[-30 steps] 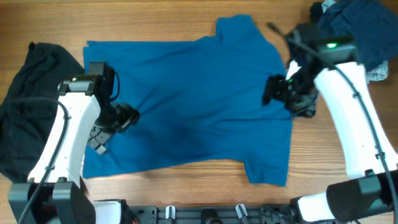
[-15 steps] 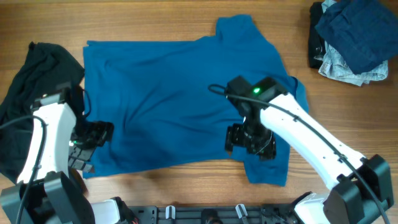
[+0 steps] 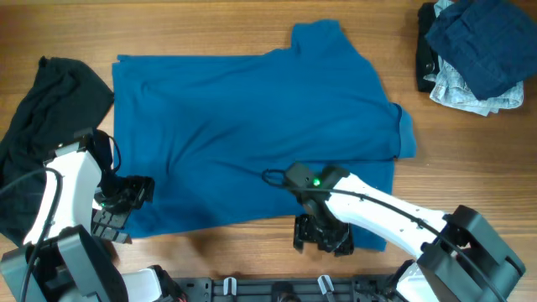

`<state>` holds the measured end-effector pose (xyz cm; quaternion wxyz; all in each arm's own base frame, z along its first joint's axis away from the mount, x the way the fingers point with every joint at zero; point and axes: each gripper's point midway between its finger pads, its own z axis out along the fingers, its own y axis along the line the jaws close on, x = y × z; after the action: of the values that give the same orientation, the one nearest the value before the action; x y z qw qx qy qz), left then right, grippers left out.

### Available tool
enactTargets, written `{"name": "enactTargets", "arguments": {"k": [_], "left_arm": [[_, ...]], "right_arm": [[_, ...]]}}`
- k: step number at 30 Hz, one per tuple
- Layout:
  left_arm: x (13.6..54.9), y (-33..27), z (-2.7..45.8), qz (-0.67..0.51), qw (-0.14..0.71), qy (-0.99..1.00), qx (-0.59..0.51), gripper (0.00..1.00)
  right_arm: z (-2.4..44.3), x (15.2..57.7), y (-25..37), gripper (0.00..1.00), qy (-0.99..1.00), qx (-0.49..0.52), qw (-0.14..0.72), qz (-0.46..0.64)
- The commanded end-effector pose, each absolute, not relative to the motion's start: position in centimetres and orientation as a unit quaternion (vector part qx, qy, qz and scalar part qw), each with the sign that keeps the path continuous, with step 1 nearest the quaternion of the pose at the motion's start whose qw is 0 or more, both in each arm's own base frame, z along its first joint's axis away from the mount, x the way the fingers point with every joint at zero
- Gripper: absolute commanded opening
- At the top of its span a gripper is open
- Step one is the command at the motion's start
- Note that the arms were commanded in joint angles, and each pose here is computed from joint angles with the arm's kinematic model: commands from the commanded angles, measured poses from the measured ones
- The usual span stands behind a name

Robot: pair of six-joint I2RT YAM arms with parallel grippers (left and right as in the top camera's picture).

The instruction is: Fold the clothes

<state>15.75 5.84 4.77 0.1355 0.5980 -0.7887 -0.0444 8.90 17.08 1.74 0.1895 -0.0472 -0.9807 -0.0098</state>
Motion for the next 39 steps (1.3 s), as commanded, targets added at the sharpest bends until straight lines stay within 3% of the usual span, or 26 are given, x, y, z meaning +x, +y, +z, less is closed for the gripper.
{"name": "enactTargets", "arguments": {"k": [1,8,16,23,32,34,36,39], "left_arm": [[15.5,5.9,4.7,-0.043,0.136,-0.789,0.597,1.0],[14.2,4.7,2.5,-0.034,0.151,-0.767,0.622,1.0],[16.4,6.0,1.0,-0.026,0.09,-0.775,0.625,0.95],[15.6,5.8,0.1,-0.036,0.105,-0.772,0.625,0.91],[15.4,5.3,-1.3,-0.024,0.098,-0.757,0.646,0.58],[15.7,5.5,-1.4,-0.022,0.091,-0.756,0.648,0.56],[15.8,5.5,-1.4,-0.022,0.089,-0.751,0.654,0.44],[15.8,5.5,-1.4,-0.022,0.089,-0.752,0.653,0.34]], "right_arm": [[0.5,10.2,16.1,0.83,-0.989,-0.045,0.143,0.01],[0.3,11.9,14.8,0.89,-0.99,-0.073,0.12,0.023],[1.1,13.4,14.3,0.8,-0.988,-0.058,0.14,-0.02],[5.0,15.6,14.7,0.84,-0.993,-0.054,0.106,-0.009],[5.5,16.3,12.9,0.89,-0.988,-0.102,0.117,-0.011],[5.5,16.6,12.7,0.89,-0.987,-0.11,0.116,-0.012],[5.5,16.7,12.5,0.89,-0.987,-0.114,0.116,-0.012],[5.7,15.5,11.8,0.89,-0.983,-0.118,0.138,0.003]]}}
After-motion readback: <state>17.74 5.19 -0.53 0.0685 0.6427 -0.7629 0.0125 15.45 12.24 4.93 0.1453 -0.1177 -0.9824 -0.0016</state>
